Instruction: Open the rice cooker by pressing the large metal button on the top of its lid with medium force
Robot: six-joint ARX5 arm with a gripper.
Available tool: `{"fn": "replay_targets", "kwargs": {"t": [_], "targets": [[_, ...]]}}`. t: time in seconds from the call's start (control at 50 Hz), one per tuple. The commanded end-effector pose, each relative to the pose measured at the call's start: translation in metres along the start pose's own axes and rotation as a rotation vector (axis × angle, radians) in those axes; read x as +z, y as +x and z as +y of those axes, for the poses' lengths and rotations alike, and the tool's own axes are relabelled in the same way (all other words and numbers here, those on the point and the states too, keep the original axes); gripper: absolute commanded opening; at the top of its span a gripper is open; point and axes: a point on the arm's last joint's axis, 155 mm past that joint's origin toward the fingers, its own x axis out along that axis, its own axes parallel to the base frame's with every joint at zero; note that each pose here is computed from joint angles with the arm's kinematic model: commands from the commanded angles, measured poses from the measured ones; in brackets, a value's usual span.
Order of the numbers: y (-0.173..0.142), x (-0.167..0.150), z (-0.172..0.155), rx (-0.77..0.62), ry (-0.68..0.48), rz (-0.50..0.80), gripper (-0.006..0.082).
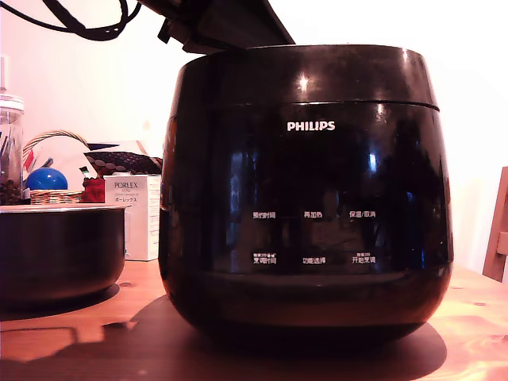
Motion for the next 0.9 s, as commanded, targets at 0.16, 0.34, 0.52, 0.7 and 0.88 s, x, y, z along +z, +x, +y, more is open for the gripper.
{"fn": "replay_targets", "kwargs": {"t": [0.16, 0.34, 0.52, 0.7, 0.88], "targets": [[0.015, -0.092, -0.009, -0.031, -0.043, 0.263, -0.0022], [0.02, -0.072, -0.005, -0.017, -0.033, 0.183, -0.0022], [0.023, -0.032, 0.001, 0.005, -0.081, 0.026, -0.0022], [0.013, 0.018, 0.007, 0.023, -0.09, -0.167, -0.0022], [-0.005, 0.04, 0.025, 0.103, -0.083, -0.247, -0.0022]]}}
